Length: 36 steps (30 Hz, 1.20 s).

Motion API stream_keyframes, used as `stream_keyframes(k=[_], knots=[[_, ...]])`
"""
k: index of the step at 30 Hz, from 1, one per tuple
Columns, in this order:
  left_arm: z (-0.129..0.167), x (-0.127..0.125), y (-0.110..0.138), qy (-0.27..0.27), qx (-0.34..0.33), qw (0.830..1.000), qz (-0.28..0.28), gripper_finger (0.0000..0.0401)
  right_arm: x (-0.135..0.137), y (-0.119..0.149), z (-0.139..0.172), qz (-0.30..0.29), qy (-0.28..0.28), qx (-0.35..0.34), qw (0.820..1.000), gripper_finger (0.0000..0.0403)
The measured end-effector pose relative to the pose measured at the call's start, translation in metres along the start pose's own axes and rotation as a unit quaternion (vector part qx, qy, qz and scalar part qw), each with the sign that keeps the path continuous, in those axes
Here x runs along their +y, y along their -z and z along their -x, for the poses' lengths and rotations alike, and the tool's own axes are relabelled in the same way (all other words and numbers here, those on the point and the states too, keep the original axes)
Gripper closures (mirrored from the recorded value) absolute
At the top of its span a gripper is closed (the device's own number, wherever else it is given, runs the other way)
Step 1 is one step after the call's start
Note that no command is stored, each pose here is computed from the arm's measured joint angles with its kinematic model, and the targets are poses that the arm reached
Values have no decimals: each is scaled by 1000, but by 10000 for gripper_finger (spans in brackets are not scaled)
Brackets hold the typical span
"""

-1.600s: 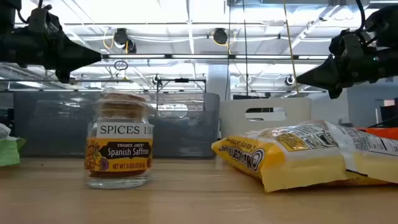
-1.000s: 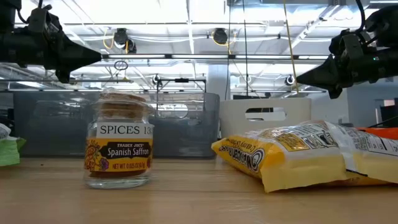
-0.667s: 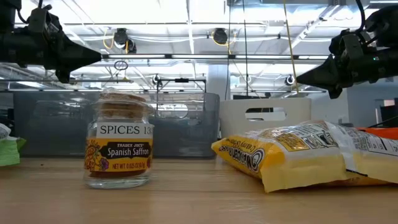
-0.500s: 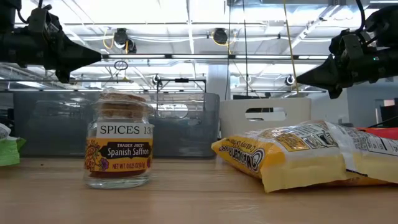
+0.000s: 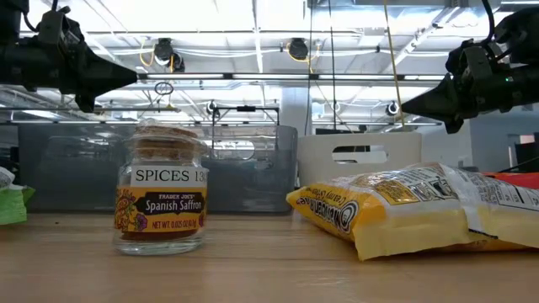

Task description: Pick & Place Food Item

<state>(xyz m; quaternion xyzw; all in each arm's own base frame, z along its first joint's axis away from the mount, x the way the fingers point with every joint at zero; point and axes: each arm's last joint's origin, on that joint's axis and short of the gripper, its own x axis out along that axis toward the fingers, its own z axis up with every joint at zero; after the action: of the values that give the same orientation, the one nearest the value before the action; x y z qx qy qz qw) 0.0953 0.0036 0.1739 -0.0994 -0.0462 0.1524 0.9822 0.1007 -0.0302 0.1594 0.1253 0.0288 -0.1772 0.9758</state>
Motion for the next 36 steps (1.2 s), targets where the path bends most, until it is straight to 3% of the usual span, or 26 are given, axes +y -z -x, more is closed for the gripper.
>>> stream_keyframes(k=[15,25,36], knots=[[0,0,0,0,0,1000,0,359,0,0,0,0,0,0,1000,403],[0,0,0,0,0,1000,0,359,3,-12,1,-6,-13,-60,998,403],[0,0,0,0,0,1000,0,359,5,-25,2,-101,-17,-134,986,403]])
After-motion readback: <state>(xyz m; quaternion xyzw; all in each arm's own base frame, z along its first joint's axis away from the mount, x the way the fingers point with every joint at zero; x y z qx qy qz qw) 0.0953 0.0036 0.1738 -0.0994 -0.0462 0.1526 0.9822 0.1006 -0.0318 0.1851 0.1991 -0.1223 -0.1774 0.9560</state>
